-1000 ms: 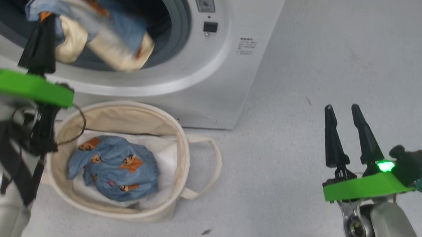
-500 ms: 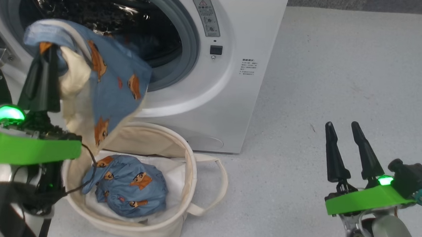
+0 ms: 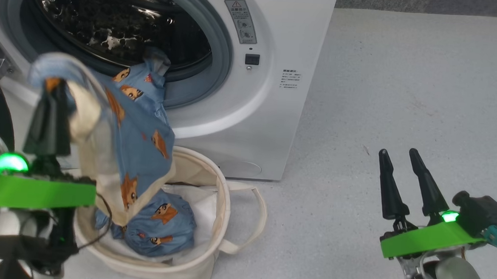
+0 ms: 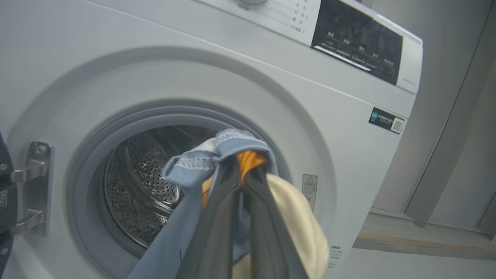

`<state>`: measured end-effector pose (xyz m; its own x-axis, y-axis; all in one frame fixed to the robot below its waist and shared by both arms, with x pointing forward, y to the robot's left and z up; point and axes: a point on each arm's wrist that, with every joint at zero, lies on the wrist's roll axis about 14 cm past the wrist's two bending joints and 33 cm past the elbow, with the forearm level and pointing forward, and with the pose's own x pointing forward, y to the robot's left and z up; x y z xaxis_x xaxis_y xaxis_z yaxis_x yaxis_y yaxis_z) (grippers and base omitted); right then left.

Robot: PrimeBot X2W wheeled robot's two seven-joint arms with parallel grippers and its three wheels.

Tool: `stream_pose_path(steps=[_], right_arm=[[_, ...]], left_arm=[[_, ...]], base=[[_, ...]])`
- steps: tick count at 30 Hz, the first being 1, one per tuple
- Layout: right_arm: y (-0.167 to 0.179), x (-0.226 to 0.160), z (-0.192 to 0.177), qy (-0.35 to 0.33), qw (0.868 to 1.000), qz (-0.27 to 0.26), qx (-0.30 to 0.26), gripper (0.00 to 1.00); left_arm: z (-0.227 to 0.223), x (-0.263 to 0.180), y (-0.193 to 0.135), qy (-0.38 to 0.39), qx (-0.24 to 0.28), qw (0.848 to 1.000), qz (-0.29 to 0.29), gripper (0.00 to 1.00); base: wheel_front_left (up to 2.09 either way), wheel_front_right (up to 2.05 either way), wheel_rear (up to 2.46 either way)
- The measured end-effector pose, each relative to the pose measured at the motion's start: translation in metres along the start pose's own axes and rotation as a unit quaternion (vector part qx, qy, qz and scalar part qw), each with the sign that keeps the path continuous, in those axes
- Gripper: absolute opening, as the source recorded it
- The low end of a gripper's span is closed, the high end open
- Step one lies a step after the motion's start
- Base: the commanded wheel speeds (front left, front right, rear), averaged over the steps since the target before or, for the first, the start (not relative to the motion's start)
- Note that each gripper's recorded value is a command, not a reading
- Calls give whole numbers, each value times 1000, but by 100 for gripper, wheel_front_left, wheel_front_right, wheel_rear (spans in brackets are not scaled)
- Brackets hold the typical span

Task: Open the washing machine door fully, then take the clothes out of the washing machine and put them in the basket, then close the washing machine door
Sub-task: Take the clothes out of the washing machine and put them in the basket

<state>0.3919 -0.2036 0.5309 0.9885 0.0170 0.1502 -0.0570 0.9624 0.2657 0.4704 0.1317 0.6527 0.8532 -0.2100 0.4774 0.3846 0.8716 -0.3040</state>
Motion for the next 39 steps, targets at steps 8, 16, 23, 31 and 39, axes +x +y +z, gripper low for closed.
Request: stream_pose_path(steps=[8, 16, 23, 31, 39], right_arm=[[-5, 1, -6, 9, 1000, -5, -3, 100], [-10, 6, -15, 20, 1000, -11, -5, 100], [-15, 18, -20, 23, 1000, -14, -11, 100], [-28, 26, -27, 30, 999, -29, -20, 100], [-42, 34, -37, 40, 998, -44, -30, 100]], left_arm=[[-120, -49, 33, 188, -12, 980, 61, 0], [-218, -115, 54, 353, -30, 928, 116, 0], [-263, -130, 74, 426, -19, 893, 145, 0], [-306, -158, 79, 502, -26, 849, 164, 0], [-337, -164, 91, 539, -35, 822, 180, 12]], base=[[0, 0, 0], [0, 0, 0], [0, 0, 0], [0, 0, 0], [0, 0, 0]])
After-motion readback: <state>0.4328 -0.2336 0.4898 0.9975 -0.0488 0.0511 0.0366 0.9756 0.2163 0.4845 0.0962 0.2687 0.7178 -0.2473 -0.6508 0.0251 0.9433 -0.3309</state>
